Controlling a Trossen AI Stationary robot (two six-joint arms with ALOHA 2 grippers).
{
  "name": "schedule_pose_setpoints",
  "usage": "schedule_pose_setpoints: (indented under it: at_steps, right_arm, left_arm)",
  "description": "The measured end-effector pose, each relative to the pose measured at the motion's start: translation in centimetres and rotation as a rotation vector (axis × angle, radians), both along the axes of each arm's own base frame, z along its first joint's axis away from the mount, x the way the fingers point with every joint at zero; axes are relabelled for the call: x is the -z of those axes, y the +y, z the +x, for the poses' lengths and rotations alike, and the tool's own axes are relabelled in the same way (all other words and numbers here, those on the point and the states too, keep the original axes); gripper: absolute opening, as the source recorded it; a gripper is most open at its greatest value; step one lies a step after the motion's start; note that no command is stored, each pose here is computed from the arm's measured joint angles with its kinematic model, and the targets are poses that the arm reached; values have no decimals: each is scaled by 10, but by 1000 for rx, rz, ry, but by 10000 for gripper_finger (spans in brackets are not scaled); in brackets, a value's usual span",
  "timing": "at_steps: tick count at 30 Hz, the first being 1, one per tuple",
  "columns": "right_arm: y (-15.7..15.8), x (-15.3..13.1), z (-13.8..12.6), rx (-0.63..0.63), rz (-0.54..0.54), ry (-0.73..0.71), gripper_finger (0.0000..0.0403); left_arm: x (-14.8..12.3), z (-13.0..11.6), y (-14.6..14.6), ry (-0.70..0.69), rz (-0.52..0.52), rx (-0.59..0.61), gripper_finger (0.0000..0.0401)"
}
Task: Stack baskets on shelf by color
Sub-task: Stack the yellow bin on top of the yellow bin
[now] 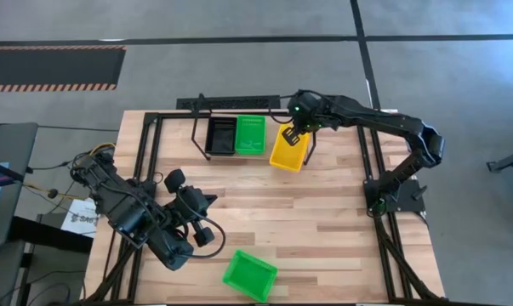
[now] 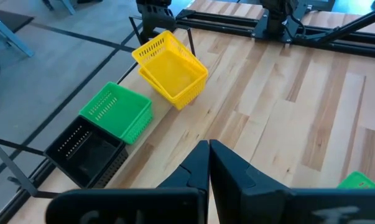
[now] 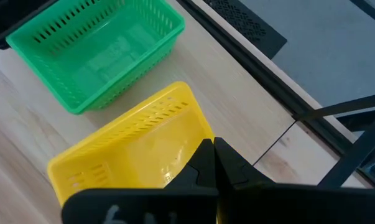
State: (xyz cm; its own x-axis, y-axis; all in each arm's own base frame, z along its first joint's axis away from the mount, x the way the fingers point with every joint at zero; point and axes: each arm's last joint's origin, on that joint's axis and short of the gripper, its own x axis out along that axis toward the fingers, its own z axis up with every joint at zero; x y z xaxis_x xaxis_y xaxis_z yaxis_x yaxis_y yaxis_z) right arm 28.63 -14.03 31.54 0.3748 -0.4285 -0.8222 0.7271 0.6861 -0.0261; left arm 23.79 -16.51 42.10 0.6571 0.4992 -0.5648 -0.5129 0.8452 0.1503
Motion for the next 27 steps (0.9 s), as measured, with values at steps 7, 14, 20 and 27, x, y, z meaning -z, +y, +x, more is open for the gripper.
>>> schedule_pose_setpoints:
  at_steps: [7, 14, 20, 27]
  right_arm:
    - [-2, 0, -1, 15, 3, -4, 0]
    - [-8, 2, -1, 32, 27, -13, 0]
    - [-13, 19, 11, 24, 71, 11, 0]
    - [-21, 53, 31, -13, 116, 76, 0]
  left_arm:
    - [0, 0, 0, 0, -1, 0, 0]
    - [0, 0, 0, -1, -1, -1, 0]
    - [0, 0, 0, 0, -1, 0, 0]
    - [0, 0, 0, 0, -1, -1, 0]
